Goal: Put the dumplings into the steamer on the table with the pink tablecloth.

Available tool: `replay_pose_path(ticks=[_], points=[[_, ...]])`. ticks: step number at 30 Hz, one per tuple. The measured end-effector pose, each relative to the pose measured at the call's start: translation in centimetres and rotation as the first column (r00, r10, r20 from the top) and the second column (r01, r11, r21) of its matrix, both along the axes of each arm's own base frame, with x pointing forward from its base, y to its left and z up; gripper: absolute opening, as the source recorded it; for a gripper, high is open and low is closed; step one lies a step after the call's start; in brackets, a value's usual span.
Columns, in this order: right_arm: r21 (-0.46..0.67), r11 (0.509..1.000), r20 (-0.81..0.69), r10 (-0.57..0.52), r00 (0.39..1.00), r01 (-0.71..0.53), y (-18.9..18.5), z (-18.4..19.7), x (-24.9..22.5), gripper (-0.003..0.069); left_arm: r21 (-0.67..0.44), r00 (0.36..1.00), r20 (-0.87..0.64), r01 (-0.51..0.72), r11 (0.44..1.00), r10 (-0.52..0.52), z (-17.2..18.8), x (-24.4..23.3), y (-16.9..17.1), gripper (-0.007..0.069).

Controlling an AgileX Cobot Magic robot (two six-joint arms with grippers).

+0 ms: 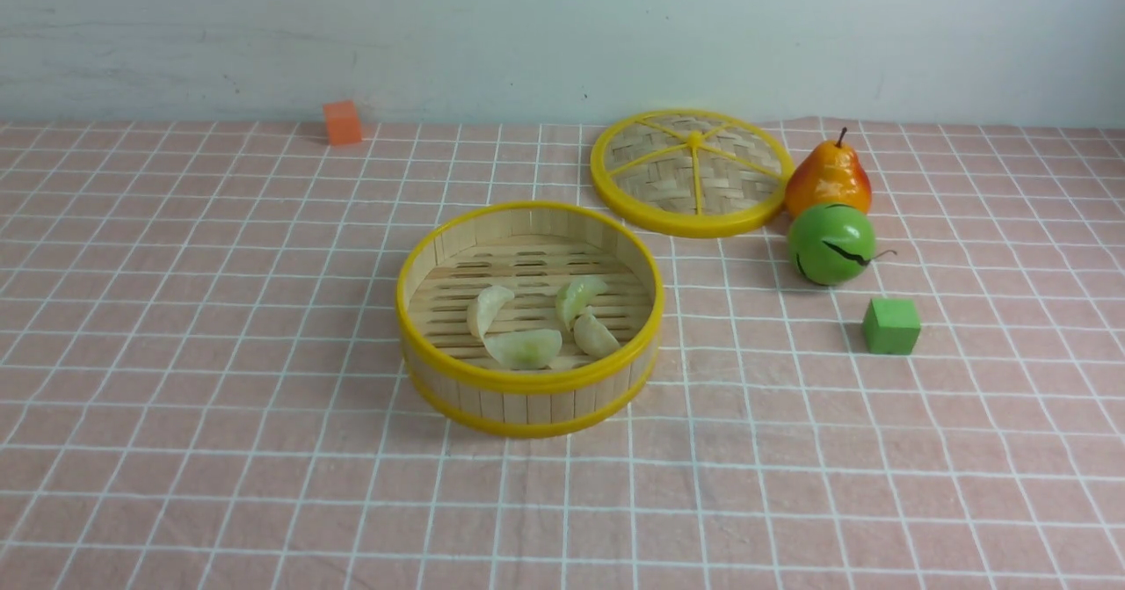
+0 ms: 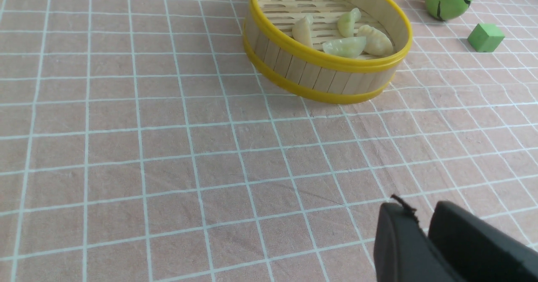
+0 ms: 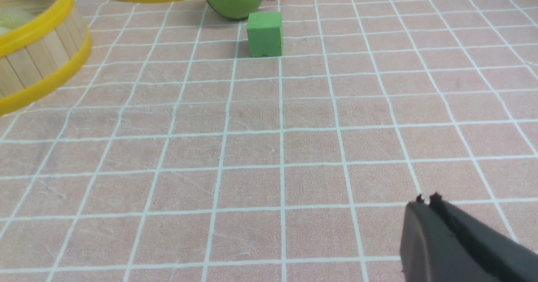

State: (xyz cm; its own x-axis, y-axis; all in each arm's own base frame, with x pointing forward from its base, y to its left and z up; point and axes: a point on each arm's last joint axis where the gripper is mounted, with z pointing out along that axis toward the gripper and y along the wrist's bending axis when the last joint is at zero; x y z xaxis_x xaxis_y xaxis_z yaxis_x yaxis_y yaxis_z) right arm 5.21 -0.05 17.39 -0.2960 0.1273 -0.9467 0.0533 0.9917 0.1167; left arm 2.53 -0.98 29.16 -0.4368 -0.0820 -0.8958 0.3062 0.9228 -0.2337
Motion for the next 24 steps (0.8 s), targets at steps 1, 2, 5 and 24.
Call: replay_pose_path(ticks=[1, 2, 5, 24], points=[[0.001, 1.0, 0.0, 0.0, 1.0, 0.0, 0.0, 0.0, 0.0, -0.002, 0.0, 1.0, 0.0, 0.0, 1.0, 0.0, 0.0, 0.0, 0.0, 0.0109], [0.001, 1.0, 0.0, 0.0, 1.0, 0.0, 0.0, 0.0, 0.0, -0.002, 0.0, 1.0, 0.0, 0.0, 1.0, 0.0, 0.0, 0.0, 0.0, 0.011], [0.001, 1.0, 0.0, 0.0, 1.0, 0.0, 0.0, 0.0, 0.0, -0.0018, 0.0, 1.0, 0.0, 0.0, 1.0, 0.0, 0.0, 0.0, 0.0, 0.0111], [0.001, 1.0, 0.0, 0.0, 1.0, 0.0, 0.0, 0.0, 0.0, -0.0004, 0.012, 1.0, 0.011, -0.007, 1.0, 0.006, -0.35, 0.23, 0.01, 0.0127]])
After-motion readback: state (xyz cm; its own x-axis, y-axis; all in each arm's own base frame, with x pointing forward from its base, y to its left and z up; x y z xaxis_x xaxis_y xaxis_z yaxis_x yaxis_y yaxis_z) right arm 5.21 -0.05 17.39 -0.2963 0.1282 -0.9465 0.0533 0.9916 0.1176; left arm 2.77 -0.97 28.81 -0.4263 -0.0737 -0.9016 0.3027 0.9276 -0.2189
